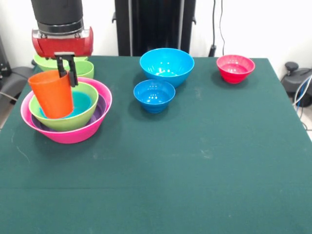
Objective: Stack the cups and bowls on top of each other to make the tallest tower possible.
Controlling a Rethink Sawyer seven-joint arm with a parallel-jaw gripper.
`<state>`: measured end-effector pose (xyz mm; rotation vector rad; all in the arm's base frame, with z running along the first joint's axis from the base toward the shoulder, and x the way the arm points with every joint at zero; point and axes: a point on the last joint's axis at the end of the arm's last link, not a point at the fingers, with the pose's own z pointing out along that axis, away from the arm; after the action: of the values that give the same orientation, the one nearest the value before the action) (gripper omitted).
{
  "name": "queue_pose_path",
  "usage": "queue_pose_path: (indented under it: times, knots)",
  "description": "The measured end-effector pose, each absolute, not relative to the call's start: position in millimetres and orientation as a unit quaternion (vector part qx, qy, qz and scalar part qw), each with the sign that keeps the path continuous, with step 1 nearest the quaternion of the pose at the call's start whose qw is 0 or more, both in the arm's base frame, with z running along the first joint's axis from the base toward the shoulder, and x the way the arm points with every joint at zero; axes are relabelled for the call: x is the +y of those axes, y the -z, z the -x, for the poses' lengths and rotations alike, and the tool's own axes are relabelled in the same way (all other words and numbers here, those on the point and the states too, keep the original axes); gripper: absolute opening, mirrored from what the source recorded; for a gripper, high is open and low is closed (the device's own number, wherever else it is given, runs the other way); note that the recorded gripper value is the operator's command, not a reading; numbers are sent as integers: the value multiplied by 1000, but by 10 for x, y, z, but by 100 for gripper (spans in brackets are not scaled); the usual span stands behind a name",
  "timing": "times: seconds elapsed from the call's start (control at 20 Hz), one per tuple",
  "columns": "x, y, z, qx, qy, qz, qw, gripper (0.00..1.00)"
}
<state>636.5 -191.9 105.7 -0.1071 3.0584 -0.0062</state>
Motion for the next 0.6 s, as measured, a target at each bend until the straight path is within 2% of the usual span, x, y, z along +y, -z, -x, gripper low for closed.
queue_pose_path:
  times: [0.6]
  knots:
    - [-1952,-1119,-6239,999,15,38,32,0]
